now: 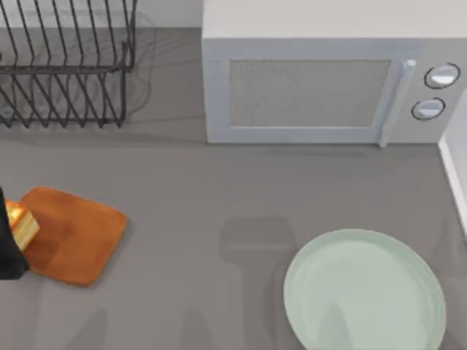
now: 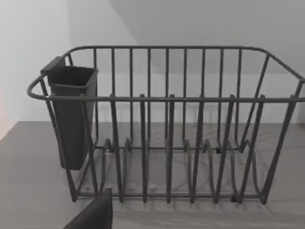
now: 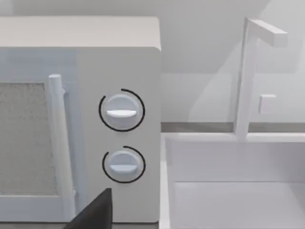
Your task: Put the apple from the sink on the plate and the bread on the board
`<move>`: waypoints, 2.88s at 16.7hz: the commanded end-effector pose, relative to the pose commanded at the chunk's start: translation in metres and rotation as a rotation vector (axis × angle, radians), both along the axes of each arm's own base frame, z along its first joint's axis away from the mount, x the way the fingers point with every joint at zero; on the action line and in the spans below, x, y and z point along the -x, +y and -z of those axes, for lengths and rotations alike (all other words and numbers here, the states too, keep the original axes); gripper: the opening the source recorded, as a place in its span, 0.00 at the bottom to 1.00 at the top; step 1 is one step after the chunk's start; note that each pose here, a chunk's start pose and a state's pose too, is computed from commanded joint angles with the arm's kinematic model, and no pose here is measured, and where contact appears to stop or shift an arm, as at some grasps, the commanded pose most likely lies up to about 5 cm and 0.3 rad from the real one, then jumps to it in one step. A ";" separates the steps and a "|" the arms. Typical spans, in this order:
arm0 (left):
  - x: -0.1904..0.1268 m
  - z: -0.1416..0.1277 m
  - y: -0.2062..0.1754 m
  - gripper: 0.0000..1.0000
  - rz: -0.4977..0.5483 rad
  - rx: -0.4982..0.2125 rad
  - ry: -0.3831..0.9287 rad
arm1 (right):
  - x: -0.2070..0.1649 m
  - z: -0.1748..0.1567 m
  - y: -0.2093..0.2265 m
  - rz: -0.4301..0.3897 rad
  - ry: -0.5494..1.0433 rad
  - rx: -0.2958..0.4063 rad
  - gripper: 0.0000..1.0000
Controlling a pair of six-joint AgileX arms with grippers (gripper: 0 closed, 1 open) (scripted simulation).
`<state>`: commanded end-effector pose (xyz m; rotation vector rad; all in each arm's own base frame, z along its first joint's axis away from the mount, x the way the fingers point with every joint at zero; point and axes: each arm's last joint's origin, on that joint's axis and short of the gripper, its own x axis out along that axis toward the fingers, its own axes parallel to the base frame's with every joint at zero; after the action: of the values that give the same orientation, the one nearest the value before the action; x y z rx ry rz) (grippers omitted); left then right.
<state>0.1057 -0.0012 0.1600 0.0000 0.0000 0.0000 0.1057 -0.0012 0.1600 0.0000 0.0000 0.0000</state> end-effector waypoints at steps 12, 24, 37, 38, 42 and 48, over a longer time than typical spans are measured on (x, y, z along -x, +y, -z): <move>0.000 0.000 0.000 1.00 0.000 0.000 0.000 | 0.000 0.000 0.000 0.000 0.000 0.000 1.00; 0.000 0.000 0.000 1.00 0.000 0.000 0.000 | 0.000 0.000 0.000 0.000 0.000 0.000 1.00; 0.000 0.000 0.000 1.00 0.000 0.000 0.000 | -0.066 -0.099 -0.016 0.073 0.537 0.065 1.00; 0.000 0.000 0.000 1.00 0.000 0.000 0.000 | -0.082 -0.106 -0.019 0.078 0.606 0.069 1.00; 0.000 0.000 0.000 1.00 0.000 0.000 0.000 | -0.155 -0.118 -0.040 0.085 0.887 0.074 1.00; 0.000 0.000 0.000 1.00 0.000 0.000 0.000 | -0.260 -0.077 -0.082 0.060 1.275 0.046 1.00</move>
<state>0.1057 -0.0012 0.1600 0.0000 0.0000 0.0000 0.3662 -0.0833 0.2367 -0.0458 1.2752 -0.0595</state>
